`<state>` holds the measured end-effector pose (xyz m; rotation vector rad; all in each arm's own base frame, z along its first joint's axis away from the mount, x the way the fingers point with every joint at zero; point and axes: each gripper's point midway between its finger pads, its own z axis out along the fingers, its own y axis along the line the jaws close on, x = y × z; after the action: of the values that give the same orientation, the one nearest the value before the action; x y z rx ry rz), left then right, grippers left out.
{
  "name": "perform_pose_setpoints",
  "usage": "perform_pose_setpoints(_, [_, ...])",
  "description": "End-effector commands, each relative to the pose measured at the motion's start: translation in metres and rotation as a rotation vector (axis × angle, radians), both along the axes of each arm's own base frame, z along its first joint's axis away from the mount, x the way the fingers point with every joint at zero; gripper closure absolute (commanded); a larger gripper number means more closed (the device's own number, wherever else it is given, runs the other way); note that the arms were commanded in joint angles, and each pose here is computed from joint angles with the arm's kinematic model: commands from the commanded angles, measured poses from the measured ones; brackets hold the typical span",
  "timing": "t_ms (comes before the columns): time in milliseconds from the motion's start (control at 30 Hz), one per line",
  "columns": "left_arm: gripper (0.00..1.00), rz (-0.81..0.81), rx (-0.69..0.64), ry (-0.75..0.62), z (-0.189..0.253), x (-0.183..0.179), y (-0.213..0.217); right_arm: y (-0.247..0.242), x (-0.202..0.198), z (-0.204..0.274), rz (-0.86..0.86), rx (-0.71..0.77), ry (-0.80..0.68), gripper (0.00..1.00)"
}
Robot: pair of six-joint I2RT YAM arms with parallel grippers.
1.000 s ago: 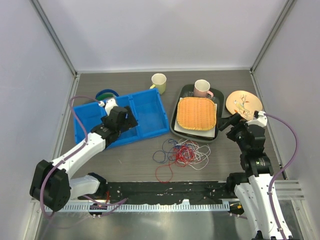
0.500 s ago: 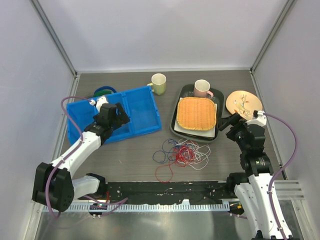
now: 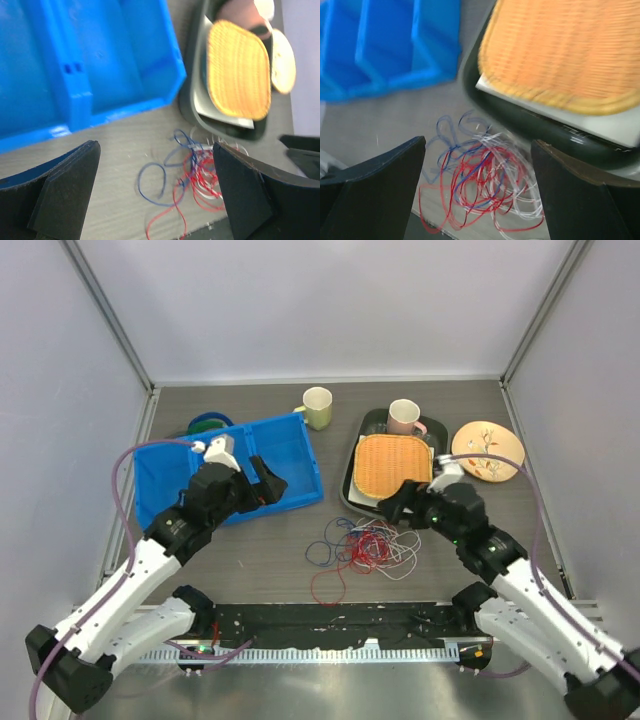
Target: Untangle the cables
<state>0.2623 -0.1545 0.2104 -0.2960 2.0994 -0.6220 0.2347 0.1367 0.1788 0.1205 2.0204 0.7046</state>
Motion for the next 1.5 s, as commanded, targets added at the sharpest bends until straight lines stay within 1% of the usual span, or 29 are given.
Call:
perform_pose_setpoints(0, [0.0, -0.086, 0.011, 0.103, -0.032, -0.025, -0.028, 0.049, -0.008, -0.001, 0.106, -0.152, -0.015, 0.1])
perform_pose_setpoints(33, [0.0, -0.115, -0.002, 0.107, -0.037, -0.025, -0.037, 0.046, -0.006, -0.005, 0.062, -0.211, -0.021, 0.1])
perform_pose_setpoints(67, [0.0, -0.147, -0.001, 0.126, -0.047, -0.031, -0.044, 0.065, -0.025, -0.004, 0.135, -0.245, -0.017, 0.11])
perform_pose_setpoints(133, [0.0, -0.2, -0.039, 0.126, -0.048, -0.033, -0.057, 0.065, -0.033, -0.021, 0.116, -0.365, 0.02, 0.11])
perform_pose_setpoints(167, [0.0, -0.224, -0.039, 0.126, -0.052, -0.037, -0.061, 0.072, -0.041, -0.02, 0.123, -0.374, 0.029, 0.11])
perform_pose_setpoints(233, [0.0, -0.231, -0.046, 0.107, -0.05, -0.036, -0.064, 0.064, -0.05, -0.04, 0.095, -0.485, 0.081, 0.11])
perform_pose_setpoints(300, [0.0, -0.237, -0.037, 0.098, -0.051, -0.037, -0.064, 0.067, -0.061, -0.055, 0.108, -0.52, 0.12, 0.11])
perform_pose_setpoints(333, [0.0, -0.234, -0.034, 0.093, -0.051, -0.037, -0.063, 0.068, -0.065, -0.071, 0.12, -0.563, 0.157, 0.11])
perform_pose_setpoints(433, [0.0, -0.226, -0.027, 0.084, -0.052, -0.037, -0.06, 0.073, -0.066, -0.1, 0.119, -0.626, 0.211, 0.1])
perform_pose_setpoints(533, [0.0, -0.226, -0.022, 0.085, -0.053, -0.038, -0.059, 0.077, -0.053, -0.114, 0.065, -0.684, 0.196, 0.08])
perform_pose_setpoints(633, [0.0, -0.223, -0.02, 0.089, -0.054, -0.039, -0.058, 0.08, -0.037, -0.107, -0.011, -0.685, 0.156, 0.08])
perform_pose_setpoints(767, [0.0, -0.211, -0.018, 0.085, -0.055, -0.038, -0.055, 0.071, -0.022, -0.11, -0.064, -0.654, 0.175, 0.23])
perform_pose_setpoints(800, [0.0, -0.211, -0.017, 0.088, -0.055, -0.039, -0.055, 0.073, -0.018, -0.108, -0.066, -0.624, 0.174, 0.23])
perform_pose_setpoints(833, [0.0, -0.209, -0.018, 0.086, -0.055, -0.038, -0.055, 0.061, -0.013, -0.114, -0.08, -0.637, 0.188, 0.26])
perform_pose_setpoints(867, [0.0, -0.209, -0.016, 0.089, -0.055, -0.038, -0.055, 0.059, -0.009, -0.113, -0.081, -0.615, 0.191, 0.27])
perform_pose_setpoints(900, [0.0, -0.21, -0.014, 0.09, -0.056, -0.038, -0.056, 0.06, -0.005, -0.113, -0.08, -0.582, 0.199, 0.27])
perform_pose_setpoints(967, [0.0, -0.208, -0.012, 0.094, -0.057, -0.037, -0.056, 0.046, 0.006, -0.116, -0.093, -0.579, 0.207, 0.27])
perform_pose_setpoints(1000, [0.0, -0.208, -0.011, 0.096, -0.057, -0.036, -0.056, 0.046, 0.014, -0.112, -0.101, -0.552, 0.188, 0.26])
perform_pose_setpoints(1067, [0.0, -0.207, -0.009, 0.099, -0.058, -0.036, -0.057, 0.042, 0.023, -0.11, -0.092, -0.546, 0.177, 0.26])
perform_pose_setpoints(1133, [0.0, -0.205, -0.005, 0.102, -0.059, -0.035, -0.057, 0.036, 0.04, -0.102, -0.124, -0.516, 0.16, 0.24])
perform_pose_setpoints(1167, [0.0, -0.203, -0.002, 0.105, -0.06, -0.035, -0.057, 0.034, 0.045, -0.1, -0.122, -0.527, 0.15, 0.24])
perform_pose_setpoints(1200, [0.0, -0.204, -0.002, 0.105, -0.06, -0.034, -0.057, 0.03, 0.056, -0.095, -0.145, -0.507, 0.134, 0.23])
perform_pose_setpoints(1233, [0.0, -0.204, -0.001, 0.108, -0.061, -0.034, -0.057, 0.033, 0.061, -0.095, -0.131, -0.5, 0.133, 0.22])
perform_pose_setpoints(1433, [0.0, -0.198, 0.004, 0.112, -0.062, -0.034, -0.057, 0.029, 0.102, -0.083, -0.155, -0.481, 0.099, 0.21])
perform_pose_setpoints(1467, [0.0, -0.197, 0.005, 0.111, -0.061, -0.033, -0.056, 0.029, 0.107, -0.088, -0.16, -0.49, 0.108, 0.21])
